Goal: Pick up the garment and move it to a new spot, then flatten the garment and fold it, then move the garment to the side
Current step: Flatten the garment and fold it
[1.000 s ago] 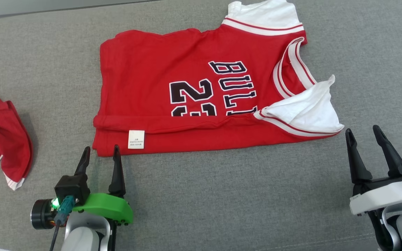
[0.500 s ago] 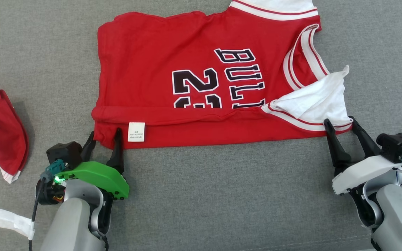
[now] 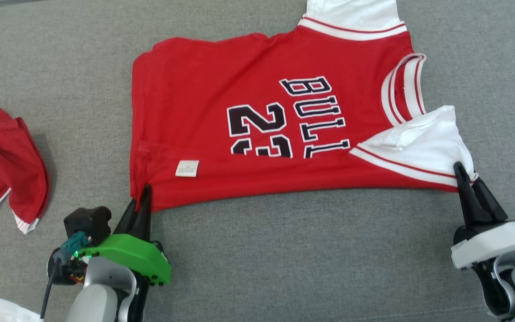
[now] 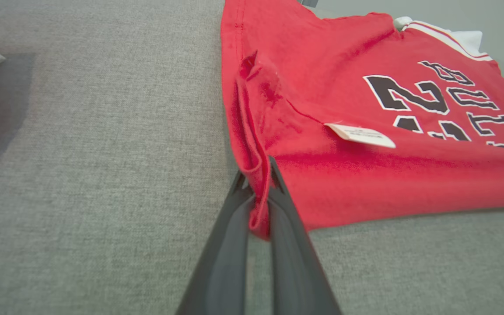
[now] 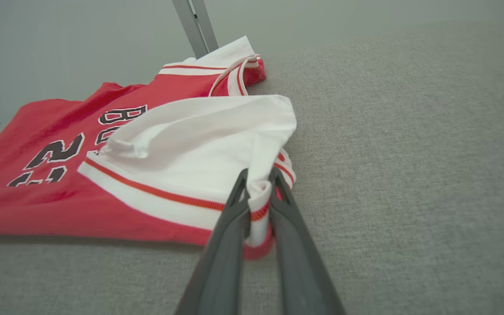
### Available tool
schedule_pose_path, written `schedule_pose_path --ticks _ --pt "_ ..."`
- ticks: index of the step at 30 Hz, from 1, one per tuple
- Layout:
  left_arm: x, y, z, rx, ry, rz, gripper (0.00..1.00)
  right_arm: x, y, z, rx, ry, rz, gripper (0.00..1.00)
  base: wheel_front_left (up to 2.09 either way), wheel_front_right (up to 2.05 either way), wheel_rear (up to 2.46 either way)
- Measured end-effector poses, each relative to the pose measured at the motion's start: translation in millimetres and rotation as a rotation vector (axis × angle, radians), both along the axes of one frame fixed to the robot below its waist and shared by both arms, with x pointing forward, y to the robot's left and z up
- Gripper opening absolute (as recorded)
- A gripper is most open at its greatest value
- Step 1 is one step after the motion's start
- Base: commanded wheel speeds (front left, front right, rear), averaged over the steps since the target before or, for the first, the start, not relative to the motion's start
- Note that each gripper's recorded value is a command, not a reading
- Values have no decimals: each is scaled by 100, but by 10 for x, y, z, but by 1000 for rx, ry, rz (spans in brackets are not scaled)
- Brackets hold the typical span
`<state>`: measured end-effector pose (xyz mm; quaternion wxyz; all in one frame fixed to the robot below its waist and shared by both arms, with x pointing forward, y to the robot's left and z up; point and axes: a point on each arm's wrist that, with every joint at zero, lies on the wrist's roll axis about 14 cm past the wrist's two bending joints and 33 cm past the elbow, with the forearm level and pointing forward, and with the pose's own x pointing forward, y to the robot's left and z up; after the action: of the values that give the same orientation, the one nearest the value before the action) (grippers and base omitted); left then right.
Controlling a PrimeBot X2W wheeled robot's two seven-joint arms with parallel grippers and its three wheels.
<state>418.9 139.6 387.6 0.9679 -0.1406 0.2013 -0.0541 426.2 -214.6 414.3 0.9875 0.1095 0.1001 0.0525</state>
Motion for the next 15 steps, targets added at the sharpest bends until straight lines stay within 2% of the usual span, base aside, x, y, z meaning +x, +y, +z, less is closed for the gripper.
schedule_pose_path --ticks 9,14,15 --pt "-521 75 -49 5 131 13 0 -597 -59 -115 15 71 -48 0 0 0 0" --pt "-744 52 -107 -20 196 13 0 -778 -18 -182 31 106 -60 0 0 0 0" --pt "-772 40 -118 -20 202 9 28 -789 -18 -192 30 110 -61 0 0 0 0"
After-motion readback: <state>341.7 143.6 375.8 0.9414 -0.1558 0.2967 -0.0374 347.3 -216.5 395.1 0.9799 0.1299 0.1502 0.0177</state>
